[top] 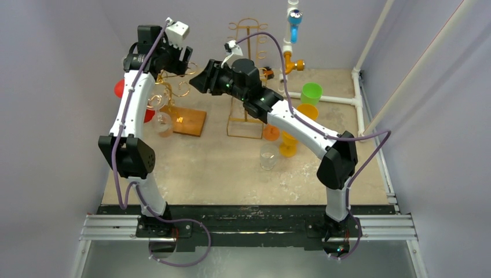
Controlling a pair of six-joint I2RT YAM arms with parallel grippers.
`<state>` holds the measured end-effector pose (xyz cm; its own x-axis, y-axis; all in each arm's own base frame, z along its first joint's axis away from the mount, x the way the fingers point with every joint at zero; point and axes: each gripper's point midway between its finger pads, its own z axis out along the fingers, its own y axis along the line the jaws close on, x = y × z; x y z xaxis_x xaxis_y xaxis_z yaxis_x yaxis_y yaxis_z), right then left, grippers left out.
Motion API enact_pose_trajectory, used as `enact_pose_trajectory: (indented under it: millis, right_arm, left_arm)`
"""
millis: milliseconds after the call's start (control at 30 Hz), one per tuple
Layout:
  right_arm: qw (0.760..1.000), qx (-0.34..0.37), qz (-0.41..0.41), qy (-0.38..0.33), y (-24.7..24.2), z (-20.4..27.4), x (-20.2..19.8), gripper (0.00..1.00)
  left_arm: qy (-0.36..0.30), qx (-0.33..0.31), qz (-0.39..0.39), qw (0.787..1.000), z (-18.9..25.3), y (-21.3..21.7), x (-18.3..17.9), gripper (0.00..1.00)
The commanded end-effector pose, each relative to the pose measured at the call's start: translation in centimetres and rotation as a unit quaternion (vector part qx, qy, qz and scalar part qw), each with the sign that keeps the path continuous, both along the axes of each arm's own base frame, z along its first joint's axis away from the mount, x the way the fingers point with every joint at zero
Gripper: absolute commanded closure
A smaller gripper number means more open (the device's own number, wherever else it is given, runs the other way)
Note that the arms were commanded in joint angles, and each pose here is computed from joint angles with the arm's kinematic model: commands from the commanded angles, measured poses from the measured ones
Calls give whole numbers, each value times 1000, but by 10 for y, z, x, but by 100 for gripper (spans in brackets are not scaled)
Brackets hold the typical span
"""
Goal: Place the wine glass upside down on the wine glass rack
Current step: Adjust the wine rack at the center of the board.
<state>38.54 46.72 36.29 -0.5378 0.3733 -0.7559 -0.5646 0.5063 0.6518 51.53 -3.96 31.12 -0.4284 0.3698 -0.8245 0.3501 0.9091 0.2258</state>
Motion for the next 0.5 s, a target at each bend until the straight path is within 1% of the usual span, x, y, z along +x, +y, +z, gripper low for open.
enact_pose_trajectory:
  millis: [0, 167, 300, 333, 467]
  right_arm:
    - [999, 31, 19, -40, 1, 47, -11, 46]
    - [998, 32, 22, -39, 8, 46, -7, 46]
    - [999, 25, 23, -34, 13, 42, -2, 47]
    - [999, 22, 24, -30, 16, 38, 0, 47]
    - [999, 12, 29, -17, 23, 25, 5, 49]
  left_arm:
    - [-19, 3, 18, 1000, 30, 4, -10, 12]
    - [-26, 7, 19, 999, 35, 5, -9, 10]
    - [-24, 8, 24, 999, 33, 6, -7, 3]
    - [-24, 8, 23, 999, 33, 6, -7, 3]
    - [-23, 5, 19, 1000, 31, 4, -5, 8]
